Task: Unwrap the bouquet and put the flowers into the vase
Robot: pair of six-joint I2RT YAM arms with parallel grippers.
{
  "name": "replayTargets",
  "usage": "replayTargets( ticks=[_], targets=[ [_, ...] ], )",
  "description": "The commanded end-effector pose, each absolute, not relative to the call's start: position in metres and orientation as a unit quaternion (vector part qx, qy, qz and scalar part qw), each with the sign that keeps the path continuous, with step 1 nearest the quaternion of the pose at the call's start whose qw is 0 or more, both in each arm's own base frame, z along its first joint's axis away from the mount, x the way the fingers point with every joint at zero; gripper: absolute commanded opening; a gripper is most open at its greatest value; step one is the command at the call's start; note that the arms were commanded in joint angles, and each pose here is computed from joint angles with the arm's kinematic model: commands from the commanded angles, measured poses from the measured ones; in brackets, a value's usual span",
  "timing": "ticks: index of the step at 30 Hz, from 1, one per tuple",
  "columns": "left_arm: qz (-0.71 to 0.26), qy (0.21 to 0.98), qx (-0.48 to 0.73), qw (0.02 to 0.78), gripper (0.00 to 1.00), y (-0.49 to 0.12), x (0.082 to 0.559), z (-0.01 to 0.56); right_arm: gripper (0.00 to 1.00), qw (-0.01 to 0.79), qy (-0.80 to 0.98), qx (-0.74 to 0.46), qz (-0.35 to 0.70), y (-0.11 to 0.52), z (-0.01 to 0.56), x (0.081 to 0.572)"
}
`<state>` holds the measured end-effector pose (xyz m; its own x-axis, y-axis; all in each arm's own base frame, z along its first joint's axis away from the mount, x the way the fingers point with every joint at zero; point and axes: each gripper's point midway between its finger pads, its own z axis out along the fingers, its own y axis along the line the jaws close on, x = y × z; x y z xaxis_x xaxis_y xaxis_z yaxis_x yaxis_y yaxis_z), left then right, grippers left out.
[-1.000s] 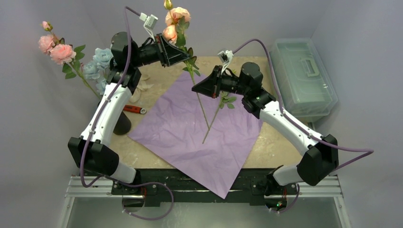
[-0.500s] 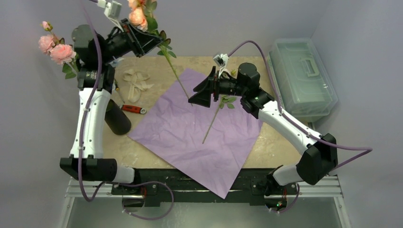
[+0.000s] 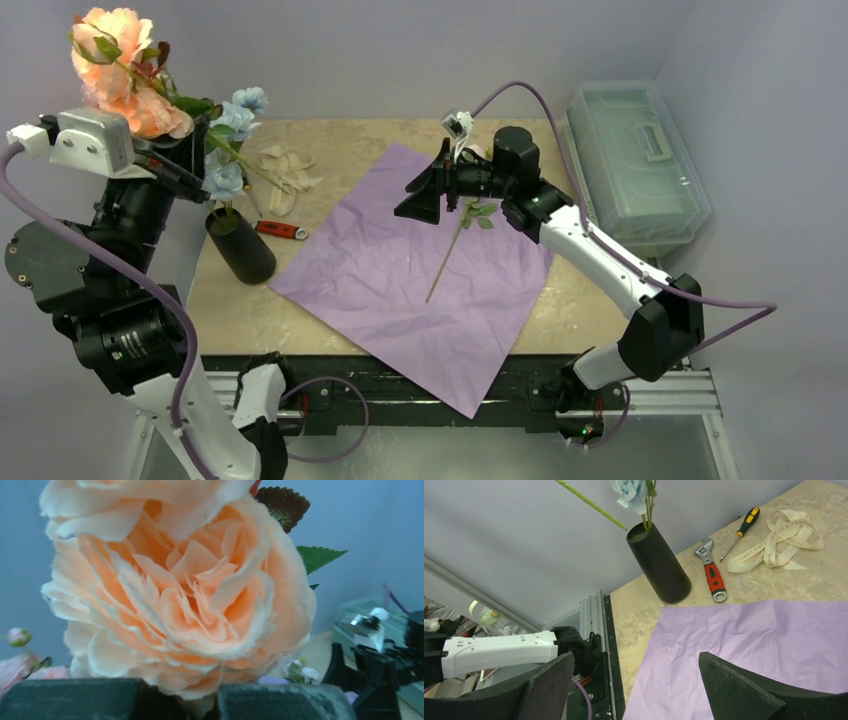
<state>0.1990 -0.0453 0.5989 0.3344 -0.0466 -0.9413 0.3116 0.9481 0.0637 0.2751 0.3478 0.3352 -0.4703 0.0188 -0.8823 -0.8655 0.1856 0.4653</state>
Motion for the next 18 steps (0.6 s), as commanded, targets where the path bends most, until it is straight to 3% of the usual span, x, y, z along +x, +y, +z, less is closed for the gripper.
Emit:
replayTargets(
  ticks=[1, 7, 18],
  targets=[
    [0.045, 0.625, -0.064, 0.777, 0.0, 0.043, 0.212, 0.561, 0.98, 0.412, 0.641, -0.342, 0.55, 0.352, 0.349, 0.276],
    [0.174, 0.612, -0.192, 0.747, 0.0, 0.109, 0.198, 0.556, 0.98, 0.411, 0.644, -0.343, 0.545, 0.351, 0.344, 0.276],
    [0.191, 0.605, -0.251, 0.731, 0.0, 0.149, 0.238, 0.56, 0.98, 0.414, 0.643, -0.35, 0.541, 0.35, 0.334, 0.275]
  ],
)
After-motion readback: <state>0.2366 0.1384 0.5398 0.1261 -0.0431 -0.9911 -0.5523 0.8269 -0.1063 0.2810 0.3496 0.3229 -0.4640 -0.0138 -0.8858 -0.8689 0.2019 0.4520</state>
